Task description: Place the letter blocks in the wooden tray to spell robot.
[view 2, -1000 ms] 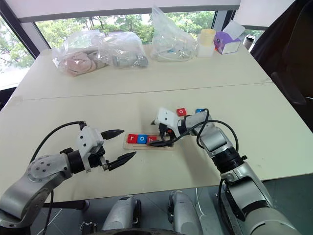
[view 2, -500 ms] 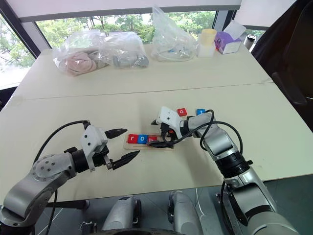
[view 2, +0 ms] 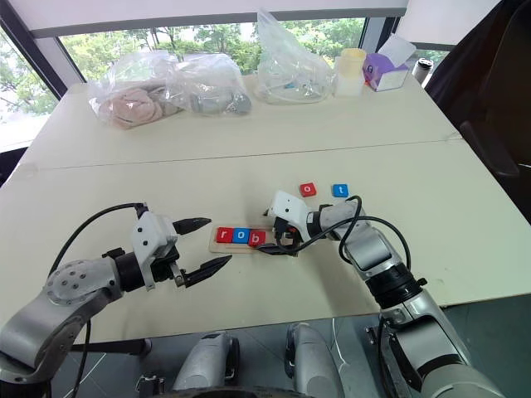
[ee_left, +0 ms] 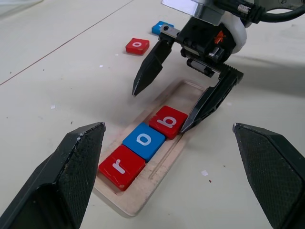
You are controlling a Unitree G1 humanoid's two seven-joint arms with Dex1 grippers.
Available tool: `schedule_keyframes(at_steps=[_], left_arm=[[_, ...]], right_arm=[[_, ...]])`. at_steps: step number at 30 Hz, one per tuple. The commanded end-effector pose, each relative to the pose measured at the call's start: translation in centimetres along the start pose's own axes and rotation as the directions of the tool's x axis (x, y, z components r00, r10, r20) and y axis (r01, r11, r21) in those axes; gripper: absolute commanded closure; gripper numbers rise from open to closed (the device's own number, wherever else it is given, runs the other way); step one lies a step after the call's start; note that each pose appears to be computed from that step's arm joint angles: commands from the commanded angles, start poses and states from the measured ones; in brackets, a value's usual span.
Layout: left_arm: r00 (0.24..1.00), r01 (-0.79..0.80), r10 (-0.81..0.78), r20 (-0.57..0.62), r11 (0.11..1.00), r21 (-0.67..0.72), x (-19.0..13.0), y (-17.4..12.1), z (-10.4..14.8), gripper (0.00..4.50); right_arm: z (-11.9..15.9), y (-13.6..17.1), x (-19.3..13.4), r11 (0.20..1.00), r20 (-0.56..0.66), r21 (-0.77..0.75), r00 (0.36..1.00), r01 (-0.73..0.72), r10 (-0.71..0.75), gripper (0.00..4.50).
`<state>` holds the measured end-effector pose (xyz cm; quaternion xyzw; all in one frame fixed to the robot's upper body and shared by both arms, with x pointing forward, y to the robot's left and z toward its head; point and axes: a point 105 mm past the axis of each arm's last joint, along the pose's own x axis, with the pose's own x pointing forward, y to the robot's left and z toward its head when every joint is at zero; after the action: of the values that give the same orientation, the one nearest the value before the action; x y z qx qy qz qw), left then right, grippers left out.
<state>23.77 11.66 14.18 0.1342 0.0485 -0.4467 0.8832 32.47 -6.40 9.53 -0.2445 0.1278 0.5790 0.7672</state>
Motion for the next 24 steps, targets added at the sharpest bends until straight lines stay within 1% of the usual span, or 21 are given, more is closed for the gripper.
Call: schedule_keyframes(at_steps=[1, 8, 11, 15, 19, 24], left_arm=[[1.0, -0.008, 0.008, 0.021, 1.0, 0.022, 0.0, 0.0, 0.8, 0.0], [0.999, -0.008, 0.008, 0.034, 1.0, 0.023, 0.5, 0.0, 1.0, 0.0], [0.999, -0.007, 0.006, 0.038, 1.0, 0.024, 0.6, 0.0, 1.1, 0.0], [0.999, -0.003, 0.001, 0.038, 1.0, 0.027, 0.7, 0.1, 1.2, 0.0], [0.999, 0.001, -0.002, 0.036, 1.0, 0.03, 0.6, 0.2, 1.2, 0.0], [0.999, 0.0, -0.001, 0.035, 1.0, 0.03, 0.3, 0.6, 1.2, 0.0]], right_arm=[[1.2, -0.7, -0.1, 0.999, 0.031, -0.042, 0.999, 0.024, -0.023, 0.11], [1.2, -1.3, 0.0, 0.997, 0.024, -0.064, 0.999, 0.033, -0.032, 0.11], [0.8, -1.4, 0.0, 0.995, -0.001, -0.094, 0.999, 0.031, -0.032, 0.11], [0.6, -1.4, -0.4, 0.995, -0.012, -0.097, 1.0, 0.016, -0.018, 0.11], [1.6, -1.3, -1.5, 0.999, 0.021, -0.053, 1.0, -0.005, 0.006, 0.11], [3.4, -0.5, -3.3, 0.998, 0.086, 0.023, 0.995, -0.05, 0.048, 0.11]])
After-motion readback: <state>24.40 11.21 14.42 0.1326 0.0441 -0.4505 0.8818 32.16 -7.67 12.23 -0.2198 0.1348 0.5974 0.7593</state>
